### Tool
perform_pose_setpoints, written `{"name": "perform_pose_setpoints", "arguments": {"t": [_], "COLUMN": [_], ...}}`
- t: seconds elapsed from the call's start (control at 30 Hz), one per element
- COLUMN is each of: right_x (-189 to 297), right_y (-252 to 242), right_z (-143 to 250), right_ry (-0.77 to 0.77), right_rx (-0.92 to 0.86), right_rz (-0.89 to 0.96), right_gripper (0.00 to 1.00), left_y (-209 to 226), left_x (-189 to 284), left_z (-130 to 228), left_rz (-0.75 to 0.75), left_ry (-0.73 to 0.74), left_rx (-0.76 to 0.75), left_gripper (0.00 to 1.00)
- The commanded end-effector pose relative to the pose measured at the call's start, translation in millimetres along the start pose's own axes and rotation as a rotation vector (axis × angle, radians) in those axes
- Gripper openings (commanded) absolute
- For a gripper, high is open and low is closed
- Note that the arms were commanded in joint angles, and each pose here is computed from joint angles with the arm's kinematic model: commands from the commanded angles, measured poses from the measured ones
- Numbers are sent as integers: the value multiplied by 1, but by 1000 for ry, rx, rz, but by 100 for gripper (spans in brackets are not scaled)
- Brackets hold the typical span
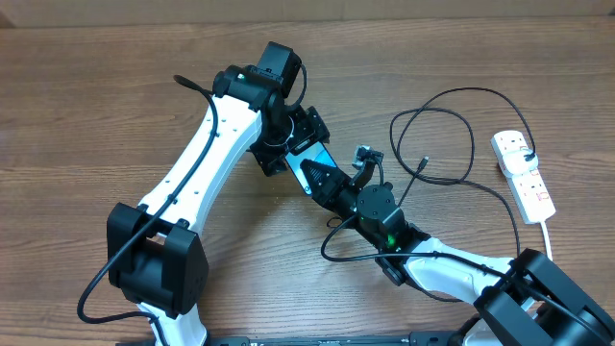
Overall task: Plug charger to phone and switch on socket
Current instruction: 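Open the left gripper and pull it back from the phone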
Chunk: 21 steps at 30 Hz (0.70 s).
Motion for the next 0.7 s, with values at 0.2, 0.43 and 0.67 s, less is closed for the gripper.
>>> {"name": "perform_pose_setpoints", "arguments": {"t": [0.2,0.43,0.67], "right_x": [-2,-2,-1], "right_y": [14,11,15], "right_z": [-2,2,12], "right_ry": [7,24,80], "right_rx": [18,175,397], "right_rz": [-38,-28,-72], "right_gripper": [4,4,4], "left_y": [2,14,32], "left_x": [20,74,139], "left_z": [-26,-35,-16], "left_rz": [49,126,186], "left_ry": [-62,-136,-248], "left_rx": [-57,-154,-273], "left_gripper": [92,93,94]}}
Point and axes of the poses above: each gripper's point midway between its finger pads, its own x axis back along the fingers, its own y axis along the line the jaws close on, z = x × y, the point moved 2 cm from there along x, back along the fingers, and after that the axes turned 5 degrees about x, right-handed, at the moved point
